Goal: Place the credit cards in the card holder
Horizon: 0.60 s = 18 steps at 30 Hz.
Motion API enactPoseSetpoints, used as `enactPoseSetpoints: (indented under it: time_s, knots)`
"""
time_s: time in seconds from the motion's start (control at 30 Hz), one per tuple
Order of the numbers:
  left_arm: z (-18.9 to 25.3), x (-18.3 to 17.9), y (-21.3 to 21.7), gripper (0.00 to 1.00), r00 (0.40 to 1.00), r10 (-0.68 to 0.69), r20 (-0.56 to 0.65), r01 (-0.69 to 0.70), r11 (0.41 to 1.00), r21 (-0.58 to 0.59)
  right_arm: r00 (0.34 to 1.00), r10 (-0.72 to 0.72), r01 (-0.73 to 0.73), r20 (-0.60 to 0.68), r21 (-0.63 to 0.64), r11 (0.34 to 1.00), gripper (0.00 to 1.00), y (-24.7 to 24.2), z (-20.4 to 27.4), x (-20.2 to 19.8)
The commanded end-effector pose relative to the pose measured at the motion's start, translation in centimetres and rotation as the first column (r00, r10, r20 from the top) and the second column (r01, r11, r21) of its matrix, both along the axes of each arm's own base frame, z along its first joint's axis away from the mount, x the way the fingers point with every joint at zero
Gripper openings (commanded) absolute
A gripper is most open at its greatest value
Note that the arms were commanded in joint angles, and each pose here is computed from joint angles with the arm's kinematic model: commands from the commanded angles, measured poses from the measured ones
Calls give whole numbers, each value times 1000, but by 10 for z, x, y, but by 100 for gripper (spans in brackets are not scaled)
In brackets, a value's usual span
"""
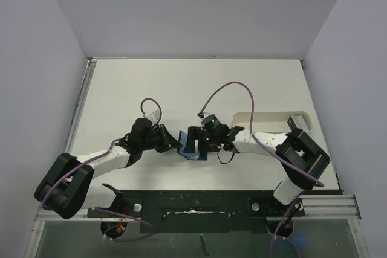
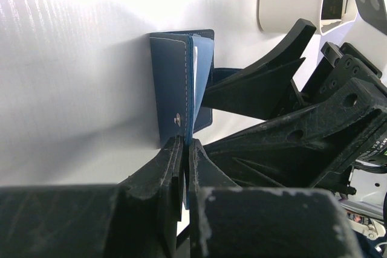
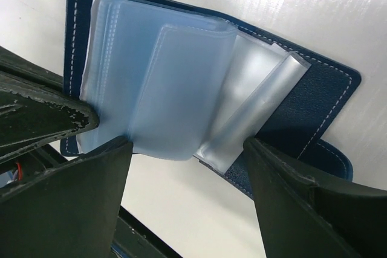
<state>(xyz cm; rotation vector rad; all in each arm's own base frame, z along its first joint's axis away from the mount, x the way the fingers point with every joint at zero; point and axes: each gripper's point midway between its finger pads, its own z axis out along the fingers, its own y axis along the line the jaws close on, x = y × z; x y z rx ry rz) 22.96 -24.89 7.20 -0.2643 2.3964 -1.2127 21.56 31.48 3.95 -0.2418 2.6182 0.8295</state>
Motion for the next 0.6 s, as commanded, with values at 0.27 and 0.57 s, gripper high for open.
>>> enactPoseSetpoints:
  time_s: [0.27, 0.57]
  knots:
    - [12, 12, -5, 13, 998, -14, 60, 14, 1000, 4, 996, -68, 73, 60, -92, 993, 73, -17, -5, 11]
    - [4, 20, -5, 32, 998, -20, 65, 17, 999, 49, 995, -71, 77, 67, -95, 992, 72, -19, -5, 12]
